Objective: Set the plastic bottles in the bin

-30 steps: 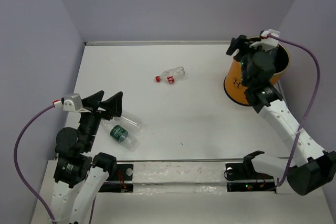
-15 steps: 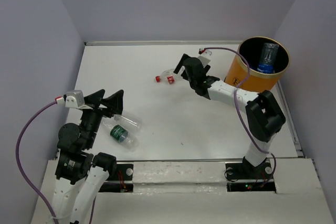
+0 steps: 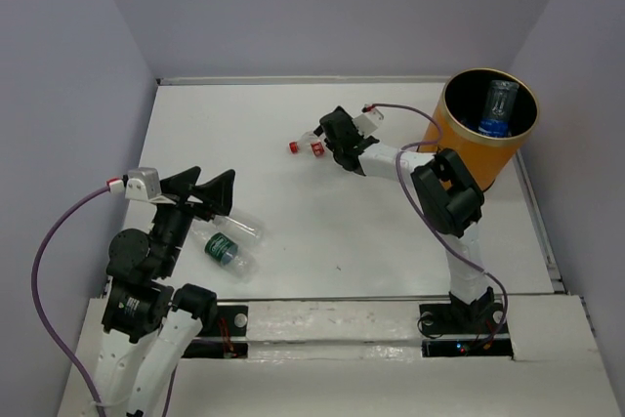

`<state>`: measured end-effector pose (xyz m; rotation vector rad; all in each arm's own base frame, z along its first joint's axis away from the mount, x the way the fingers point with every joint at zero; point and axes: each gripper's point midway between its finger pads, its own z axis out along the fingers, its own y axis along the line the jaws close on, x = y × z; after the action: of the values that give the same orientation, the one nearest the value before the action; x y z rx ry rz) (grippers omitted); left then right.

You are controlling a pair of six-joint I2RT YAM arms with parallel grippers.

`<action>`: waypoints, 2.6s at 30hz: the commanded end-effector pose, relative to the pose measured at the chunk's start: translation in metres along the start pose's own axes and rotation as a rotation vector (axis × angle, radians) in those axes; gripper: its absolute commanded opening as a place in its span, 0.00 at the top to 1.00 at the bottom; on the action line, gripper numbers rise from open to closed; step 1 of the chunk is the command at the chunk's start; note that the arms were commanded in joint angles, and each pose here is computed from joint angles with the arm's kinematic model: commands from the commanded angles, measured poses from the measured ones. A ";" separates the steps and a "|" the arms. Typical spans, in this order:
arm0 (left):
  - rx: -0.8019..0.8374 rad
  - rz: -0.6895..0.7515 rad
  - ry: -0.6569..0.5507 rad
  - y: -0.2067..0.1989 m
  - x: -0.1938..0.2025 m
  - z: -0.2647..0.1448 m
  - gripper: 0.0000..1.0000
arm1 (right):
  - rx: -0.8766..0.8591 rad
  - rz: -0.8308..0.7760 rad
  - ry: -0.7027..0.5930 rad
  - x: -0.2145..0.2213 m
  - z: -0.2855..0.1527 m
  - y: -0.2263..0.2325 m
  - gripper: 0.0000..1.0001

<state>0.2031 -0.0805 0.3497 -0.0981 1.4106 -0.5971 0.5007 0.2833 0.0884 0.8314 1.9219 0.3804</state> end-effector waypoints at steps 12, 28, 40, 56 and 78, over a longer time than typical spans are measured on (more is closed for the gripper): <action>0.070 0.018 -0.017 -0.014 -0.006 0.002 0.01 | 0.020 0.011 0.019 0.011 0.049 0.009 0.14; 0.073 0.016 -0.009 -0.015 -0.004 0.003 0.01 | -0.259 -0.072 -0.084 -0.057 -0.011 0.063 0.84; 0.095 0.015 -0.048 -0.019 -0.013 -0.005 0.01 | -0.187 -0.463 -0.618 -0.288 -0.199 0.057 0.86; 0.119 0.011 -0.069 -0.025 -0.019 -0.012 0.01 | 0.452 -0.710 -0.901 -0.468 -0.229 -0.084 0.86; 0.097 0.014 -0.052 -0.020 -0.015 -0.009 0.01 | 0.334 -0.594 -0.717 -0.441 -0.190 -0.087 0.02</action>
<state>0.1855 -0.0891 0.3619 -0.0347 1.3547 -0.6567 0.4557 -0.0730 0.3736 0.3537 1.5247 -0.7083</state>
